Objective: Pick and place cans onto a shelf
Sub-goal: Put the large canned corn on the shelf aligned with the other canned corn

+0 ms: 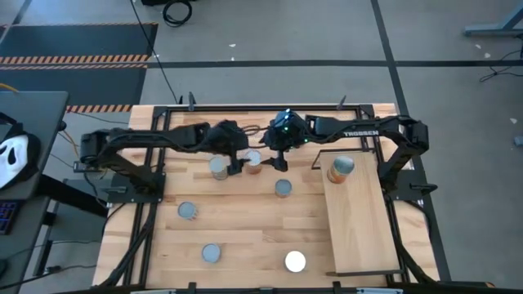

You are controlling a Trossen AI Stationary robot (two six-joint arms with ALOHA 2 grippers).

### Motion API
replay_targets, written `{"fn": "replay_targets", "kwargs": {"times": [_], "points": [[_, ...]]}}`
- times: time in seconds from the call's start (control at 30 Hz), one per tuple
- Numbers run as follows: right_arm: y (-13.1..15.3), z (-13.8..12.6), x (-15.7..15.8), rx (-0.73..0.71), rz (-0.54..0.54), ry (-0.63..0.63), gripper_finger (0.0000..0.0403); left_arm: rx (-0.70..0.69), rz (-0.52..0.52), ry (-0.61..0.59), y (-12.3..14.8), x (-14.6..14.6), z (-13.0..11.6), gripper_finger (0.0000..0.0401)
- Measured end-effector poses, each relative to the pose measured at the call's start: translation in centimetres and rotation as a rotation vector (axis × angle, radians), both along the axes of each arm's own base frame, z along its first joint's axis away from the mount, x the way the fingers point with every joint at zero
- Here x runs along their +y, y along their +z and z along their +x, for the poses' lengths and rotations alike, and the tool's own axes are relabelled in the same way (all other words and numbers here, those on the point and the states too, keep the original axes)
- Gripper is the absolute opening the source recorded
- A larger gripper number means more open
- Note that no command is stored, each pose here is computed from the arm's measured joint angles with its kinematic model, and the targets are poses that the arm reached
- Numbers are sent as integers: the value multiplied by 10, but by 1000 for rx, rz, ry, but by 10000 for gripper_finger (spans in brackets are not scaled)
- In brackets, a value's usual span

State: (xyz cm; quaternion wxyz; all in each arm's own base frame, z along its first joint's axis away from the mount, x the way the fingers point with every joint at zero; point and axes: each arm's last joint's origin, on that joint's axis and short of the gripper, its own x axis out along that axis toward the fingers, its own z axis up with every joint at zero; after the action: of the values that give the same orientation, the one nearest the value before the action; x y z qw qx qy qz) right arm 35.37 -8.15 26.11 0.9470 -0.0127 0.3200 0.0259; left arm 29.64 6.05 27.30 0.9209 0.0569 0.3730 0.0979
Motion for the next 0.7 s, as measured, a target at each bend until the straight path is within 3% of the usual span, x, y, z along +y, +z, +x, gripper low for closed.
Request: {"fn": "replay_targets", "kwargs": {"times": [0.1, 0.17, 0.23, 0.33, 0.47, 0.57, 0.7], "points": [[7, 1, 2, -41, 72, -49, 398, -27, -2, 40, 26, -4, -28, 351], [11, 3, 1, -67, 198, -88, 398, -50, -36, 84, 38, -8, -48, 348], [18, 6, 0, -120, 235, -97, 398, -98, -94, 131, 48, -12, -70, 347], [30, 12, 9, -170, 155, -105, 398, -138, -197, 156, 53, -22, -97, 346], [11, 24, 17, -97, 115, -92, 398, -137, -279, 164, 44, -33, -119, 346], [-10, 37, 17, -72, 77, -102, 398, -45, -334, 162, 29, -39, -130, 346], [-23, 45, 17, -66, 25, -92, 398, 99, -386, 245, 10, -41, -136, 346]]}}
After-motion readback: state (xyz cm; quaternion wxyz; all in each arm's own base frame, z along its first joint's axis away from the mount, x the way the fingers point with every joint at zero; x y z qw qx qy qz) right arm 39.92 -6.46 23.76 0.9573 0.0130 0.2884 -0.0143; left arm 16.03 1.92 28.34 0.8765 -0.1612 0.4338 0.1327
